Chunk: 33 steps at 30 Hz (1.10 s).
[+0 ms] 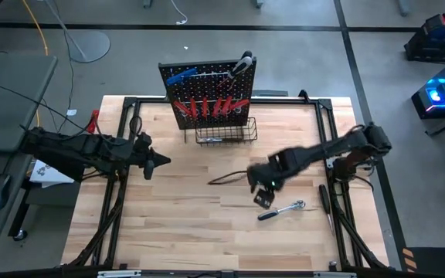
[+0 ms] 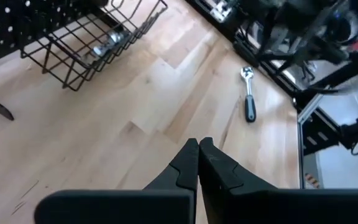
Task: Hang tools onto peg board
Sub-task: Put the ratchet wrench into the black wire basket on the peg board
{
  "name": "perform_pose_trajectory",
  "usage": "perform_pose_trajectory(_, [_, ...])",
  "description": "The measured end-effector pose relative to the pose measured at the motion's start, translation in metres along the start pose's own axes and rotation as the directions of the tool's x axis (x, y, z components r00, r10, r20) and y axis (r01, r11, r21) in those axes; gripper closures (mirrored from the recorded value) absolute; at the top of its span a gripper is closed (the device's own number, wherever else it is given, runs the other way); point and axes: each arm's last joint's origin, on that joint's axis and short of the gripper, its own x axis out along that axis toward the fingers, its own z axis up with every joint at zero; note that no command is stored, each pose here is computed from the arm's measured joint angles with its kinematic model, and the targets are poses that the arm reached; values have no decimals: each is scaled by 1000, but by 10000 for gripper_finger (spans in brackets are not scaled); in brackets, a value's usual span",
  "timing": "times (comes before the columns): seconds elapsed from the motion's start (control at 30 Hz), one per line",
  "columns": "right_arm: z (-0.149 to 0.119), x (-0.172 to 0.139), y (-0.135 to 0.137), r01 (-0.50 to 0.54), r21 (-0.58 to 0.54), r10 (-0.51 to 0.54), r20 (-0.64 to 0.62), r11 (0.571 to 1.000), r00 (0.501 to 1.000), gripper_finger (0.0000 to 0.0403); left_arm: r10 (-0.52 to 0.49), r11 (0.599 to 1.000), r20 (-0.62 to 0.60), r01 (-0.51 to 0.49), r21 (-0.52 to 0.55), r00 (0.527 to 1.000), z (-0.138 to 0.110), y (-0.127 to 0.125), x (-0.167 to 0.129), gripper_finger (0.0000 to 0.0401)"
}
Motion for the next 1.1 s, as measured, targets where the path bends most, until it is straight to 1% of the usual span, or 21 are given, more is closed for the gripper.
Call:
perform_pose_trajectory(0.03, [-10, 7, 2, -13, 126, 18, -34, 992, 999, 182, 0, 1000, -6, 0, 4, 1000, -1, 0, 0, 401])
perform_pose_trajectory(0.07, [-19, 14, 4, -23, 253, 41, -67, 967, 997, 182, 1, 1000, -13, -1, 8, 1000, -2, 0, 0, 401])
perform_pose_trajectory(0.1, [-29, 20, 6, -28, 376, 67, -93, 926, 993, 182, 2, 1000, -17, -2, 10, 1000, -2, -1, 1, 401])
perform_pose_trajectory(0.17, [-45, 31, 12, -28, 584, 119, -117, 811, 986, 182, 6, 1000, -27, -5, 9, 1000, -3, -1, 2, 401])
perform_pose_trajectory(0.23, [-60, 39, 19, -25, 731, 144, -101, 682, 984, 182, 5, 1000, -38, -5, -3, 999, -4, -1, 3, 401])
perform_pose_trajectory(0.27, [-66, 42, 22, -26, 788, 145, -80, 615, 986, 182, 7, 1000, -49, -7, -6, 999, -5, -1, 5, 401])
perform_pose_trajectory(0.33, [-77, 47, 26, -42, 866, 138, -32, 499, 990, 182, 3, 1000, -70, -3, -8, 998, -6, -2, 7, 401])
perform_pose_trajectory(0.43, [-96, 60, 21, 7, 935, 64, -32, 354, 997, 182, 7, 1000, -89, -7, -6, 996, -7, -3, 10, 401])
perform_pose_trajectory(0.5, [-108, 67, 18, 37, 968, 31, -46, 249, 998, 182, 14, 1000, -97, -14, -3, 995, -8, -3, 12, 401])
perform_pose_trajectory(0.53, [-113, 70, 16, 51, 971, 20, -57, 233, 998, 182, 15, 1000, -98, -15, -4, 995, -8, -3, 13, 401])
perform_pose_trajectory(0.6, [-118, 77, 11, 81, 973, -2, -82, 215, 997, 182, 20, 1000, -103, -21, -9, 994, -8, -4, 15, 401])
perform_pose_trajectory(0.7, [-117, 85, -2, 76, 980, -66, -65, 186, 996, 182, 25, 999, -114, -29, -30, 993, -9, -4, 18, 401])
perform_pose_trajectory(0.8, [-112, 88, -12, 63, 985, -84, -50, 159, 995, 182, 14, 998, -108, -20, -54, 994, -8, -6, 19, 401])
perform_pose_trajectory(0.9, [-108, 91, -16, 49, 986, -58, -40, 160, 997, 182, -15, 998, -82, 10, -65, 996, -5, -9, 19, 401])
perform_pose_trajectory(1.1, [-117, 106, -22, 72, 983, 2, -74, 168, 997, 182, -13, 998, -83, 7, -66, 996, -5, -9, 21, 401])
